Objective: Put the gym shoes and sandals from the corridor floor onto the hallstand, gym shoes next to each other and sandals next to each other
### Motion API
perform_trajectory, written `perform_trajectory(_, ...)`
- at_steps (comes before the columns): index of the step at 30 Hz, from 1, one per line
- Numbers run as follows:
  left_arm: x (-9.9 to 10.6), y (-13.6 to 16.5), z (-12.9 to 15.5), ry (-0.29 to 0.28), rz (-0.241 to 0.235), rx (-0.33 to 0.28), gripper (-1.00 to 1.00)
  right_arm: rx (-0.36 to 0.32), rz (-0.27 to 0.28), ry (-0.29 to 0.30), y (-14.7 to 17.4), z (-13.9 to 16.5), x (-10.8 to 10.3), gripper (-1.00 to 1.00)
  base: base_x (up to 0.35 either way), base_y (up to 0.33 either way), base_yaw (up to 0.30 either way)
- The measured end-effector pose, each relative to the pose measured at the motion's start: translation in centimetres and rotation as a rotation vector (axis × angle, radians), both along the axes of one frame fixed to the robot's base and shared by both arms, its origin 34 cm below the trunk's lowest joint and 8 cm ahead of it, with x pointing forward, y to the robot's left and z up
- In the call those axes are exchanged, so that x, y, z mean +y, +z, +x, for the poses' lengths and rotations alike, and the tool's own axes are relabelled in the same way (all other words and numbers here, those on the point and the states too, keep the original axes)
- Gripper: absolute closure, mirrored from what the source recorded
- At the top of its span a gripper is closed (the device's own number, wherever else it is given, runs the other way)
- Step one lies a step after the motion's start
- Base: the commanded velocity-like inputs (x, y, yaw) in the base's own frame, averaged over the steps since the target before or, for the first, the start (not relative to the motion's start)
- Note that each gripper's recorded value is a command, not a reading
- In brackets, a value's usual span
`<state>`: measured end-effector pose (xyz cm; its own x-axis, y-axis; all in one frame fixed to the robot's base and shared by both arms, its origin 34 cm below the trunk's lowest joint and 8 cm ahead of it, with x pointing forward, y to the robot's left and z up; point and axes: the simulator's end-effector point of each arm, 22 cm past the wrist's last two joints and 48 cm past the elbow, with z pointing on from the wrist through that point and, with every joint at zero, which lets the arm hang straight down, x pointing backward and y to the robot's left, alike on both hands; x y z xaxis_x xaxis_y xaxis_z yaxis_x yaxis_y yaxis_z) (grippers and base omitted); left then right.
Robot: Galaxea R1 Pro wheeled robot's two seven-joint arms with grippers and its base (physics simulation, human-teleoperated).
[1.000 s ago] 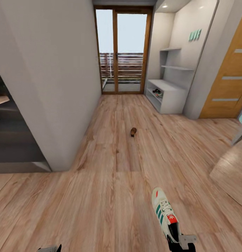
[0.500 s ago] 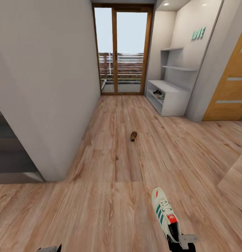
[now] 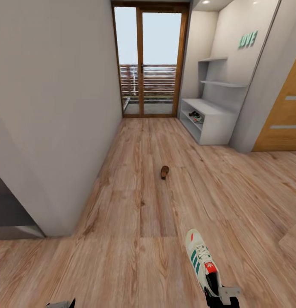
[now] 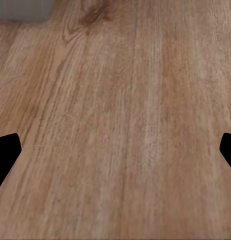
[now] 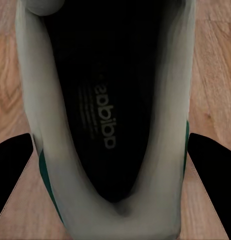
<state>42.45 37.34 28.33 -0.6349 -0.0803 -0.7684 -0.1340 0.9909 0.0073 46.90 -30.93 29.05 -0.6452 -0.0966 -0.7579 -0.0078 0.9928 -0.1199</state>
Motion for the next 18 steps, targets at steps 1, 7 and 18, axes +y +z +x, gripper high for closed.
perform_trajectory(1, 0.00, -0.01, -0.01, 0.000, 0.000, 0.000, -1.00, 0.000, 0.000, 0.000, 0.00, 0.00, 0.00, 1.00, 0.338, 0.000, 0.000)
perform_trajectory(7, -0.01, 0.00, -0.02, 0.000, 0.000, 0.000, -1.00, -0.001, 0.000, -0.001, 0.01, 0.02, -0.01, 1.00, 0.338, 0.000, -0.019)
perform_trajectory(18, 0.00, 0.00, 0.01, 0.001, 0.000, 0.000, -1.00, -0.001, 0.000, -0.001, 0.04, 0.03, -0.02, 1.00, 0.338, 0.000, -0.234)
